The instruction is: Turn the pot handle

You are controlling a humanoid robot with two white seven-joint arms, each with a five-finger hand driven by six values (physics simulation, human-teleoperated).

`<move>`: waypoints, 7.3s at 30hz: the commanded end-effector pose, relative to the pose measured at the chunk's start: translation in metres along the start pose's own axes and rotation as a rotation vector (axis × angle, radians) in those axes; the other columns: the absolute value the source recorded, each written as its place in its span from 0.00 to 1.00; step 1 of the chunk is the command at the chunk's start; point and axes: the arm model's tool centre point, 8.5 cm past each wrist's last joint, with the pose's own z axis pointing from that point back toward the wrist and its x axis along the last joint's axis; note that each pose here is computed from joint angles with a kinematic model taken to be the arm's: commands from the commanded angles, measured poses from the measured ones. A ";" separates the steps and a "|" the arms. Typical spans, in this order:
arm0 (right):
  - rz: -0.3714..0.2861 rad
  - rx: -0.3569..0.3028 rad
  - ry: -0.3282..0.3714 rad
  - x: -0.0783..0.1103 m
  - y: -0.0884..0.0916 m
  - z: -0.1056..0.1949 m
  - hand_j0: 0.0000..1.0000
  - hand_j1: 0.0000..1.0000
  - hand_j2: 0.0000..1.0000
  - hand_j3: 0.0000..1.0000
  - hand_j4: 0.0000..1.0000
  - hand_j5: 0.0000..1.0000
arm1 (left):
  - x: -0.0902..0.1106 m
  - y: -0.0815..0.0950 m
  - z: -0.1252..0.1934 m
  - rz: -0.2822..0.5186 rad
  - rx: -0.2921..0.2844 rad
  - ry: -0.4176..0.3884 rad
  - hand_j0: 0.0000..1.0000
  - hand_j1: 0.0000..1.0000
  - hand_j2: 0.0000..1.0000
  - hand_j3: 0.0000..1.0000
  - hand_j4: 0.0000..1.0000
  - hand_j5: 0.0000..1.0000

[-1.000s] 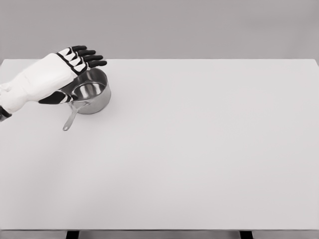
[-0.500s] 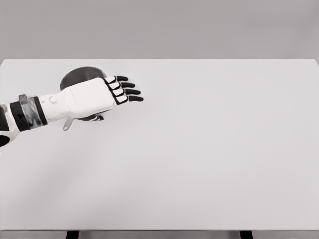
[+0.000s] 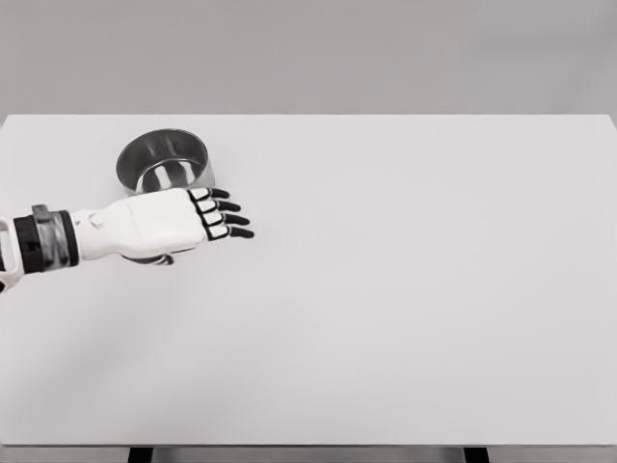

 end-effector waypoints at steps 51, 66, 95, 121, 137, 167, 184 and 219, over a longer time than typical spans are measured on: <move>0.000 0.000 0.000 0.000 0.000 0.000 1.00 1.00 1.00 1.00 1.00 1.00 | -0.027 -0.001 0.040 -0.121 -0.151 0.113 1.00 1.00 1.00 1.00 1.00 1.00; 0.000 0.000 0.000 0.000 0.000 0.000 1.00 1.00 1.00 1.00 1.00 1.00 | -0.027 0.045 0.122 0.467 0.244 -0.079 1.00 1.00 1.00 1.00 1.00 1.00; 0.000 0.000 0.000 0.000 0.000 0.000 1.00 1.00 1.00 1.00 1.00 1.00 | 0.018 -0.112 0.104 1.435 -0.159 0.160 1.00 1.00 1.00 1.00 1.00 1.00; 0.000 0.000 0.000 0.000 0.000 0.000 1.00 1.00 1.00 1.00 1.00 1.00 | -0.040 -0.100 0.126 1.412 -0.027 0.303 1.00 1.00 1.00 1.00 1.00 1.00; 0.000 0.000 0.000 0.000 0.000 0.000 1.00 1.00 1.00 1.00 1.00 1.00 | -0.057 -0.103 0.139 1.400 -0.002 0.371 1.00 1.00 1.00 1.00 1.00 1.00; 0.000 0.000 0.000 0.000 0.000 0.000 1.00 1.00 1.00 1.00 1.00 1.00 | -0.095 -0.096 0.159 1.315 0.048 0.492 1.00 1.00 1.00 1.00 1.00 1.00; 0.000 0.000 0.000 0.000 0.000 0.000 1.00 1.00 1.00 1.00 1.00 1.00 | -0.113 -0.089 0.156 1.279 0.098 0.521 1.00 1.00 1.00 1.00 1.00 1.00; 0.000 0.000 0.000 0.000 0.000 0.000 1.00 1.00 1.00 1.00 1.00 1.00 | -0.142 -0.080 0.148 1.255 0.184 0.558 1.00 1.00 1.00 1.00 1.00 1.00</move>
